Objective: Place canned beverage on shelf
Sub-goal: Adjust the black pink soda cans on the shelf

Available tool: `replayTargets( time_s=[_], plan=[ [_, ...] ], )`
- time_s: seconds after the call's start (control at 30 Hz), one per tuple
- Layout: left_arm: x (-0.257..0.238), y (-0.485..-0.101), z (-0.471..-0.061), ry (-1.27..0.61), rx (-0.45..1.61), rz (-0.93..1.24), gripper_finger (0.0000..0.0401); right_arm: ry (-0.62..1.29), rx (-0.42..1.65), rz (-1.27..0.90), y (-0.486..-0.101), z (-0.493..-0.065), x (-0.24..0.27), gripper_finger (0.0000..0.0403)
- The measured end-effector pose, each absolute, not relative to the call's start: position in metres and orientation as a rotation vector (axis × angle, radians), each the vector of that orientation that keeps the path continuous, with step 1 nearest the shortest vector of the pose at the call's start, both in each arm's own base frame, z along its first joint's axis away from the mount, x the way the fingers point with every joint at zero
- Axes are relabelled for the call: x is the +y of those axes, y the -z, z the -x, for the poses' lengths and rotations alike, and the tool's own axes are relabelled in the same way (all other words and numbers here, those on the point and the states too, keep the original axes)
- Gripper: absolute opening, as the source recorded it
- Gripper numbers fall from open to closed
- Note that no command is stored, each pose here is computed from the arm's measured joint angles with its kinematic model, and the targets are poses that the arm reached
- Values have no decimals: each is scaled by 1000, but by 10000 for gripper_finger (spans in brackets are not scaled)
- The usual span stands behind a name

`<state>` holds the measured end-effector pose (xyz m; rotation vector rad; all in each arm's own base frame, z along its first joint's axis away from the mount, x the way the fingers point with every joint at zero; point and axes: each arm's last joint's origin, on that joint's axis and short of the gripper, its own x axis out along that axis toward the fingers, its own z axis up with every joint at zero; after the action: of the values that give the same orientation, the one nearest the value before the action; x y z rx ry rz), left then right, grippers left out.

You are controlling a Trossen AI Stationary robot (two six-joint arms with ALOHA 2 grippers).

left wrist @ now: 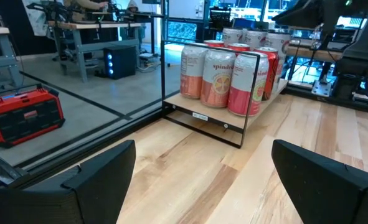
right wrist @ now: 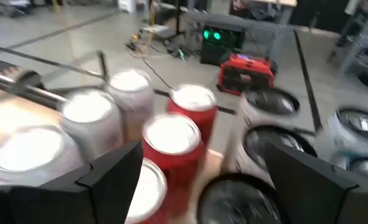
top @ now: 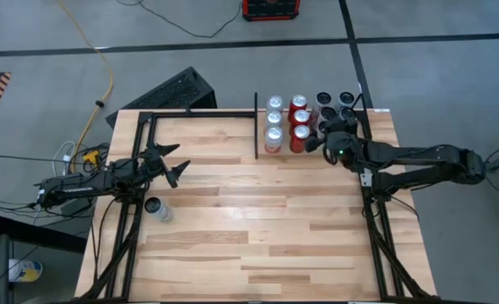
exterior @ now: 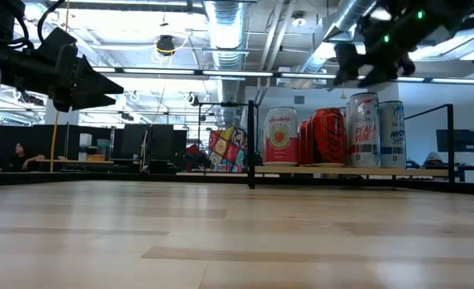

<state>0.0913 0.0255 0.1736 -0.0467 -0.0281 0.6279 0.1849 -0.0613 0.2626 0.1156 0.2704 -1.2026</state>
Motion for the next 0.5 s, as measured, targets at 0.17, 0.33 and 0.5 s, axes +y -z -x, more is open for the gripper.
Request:
replayTargets(
  time_s=[0.17, 0.33, 0.5],
  plan=[
    [26, -174, -91, -628, -29, 47, 361, 1121, 214, -88, -296, -193, -49, 357],
    [26, -174, -91, -628, -28, 47, 361, 1089, 170, -83, -317, -195, -39, 356],
    [26, -174, -91, -628, -28, 47, 361, 1198, 200, -105, -310, -189, -47, 341]
  ],
)
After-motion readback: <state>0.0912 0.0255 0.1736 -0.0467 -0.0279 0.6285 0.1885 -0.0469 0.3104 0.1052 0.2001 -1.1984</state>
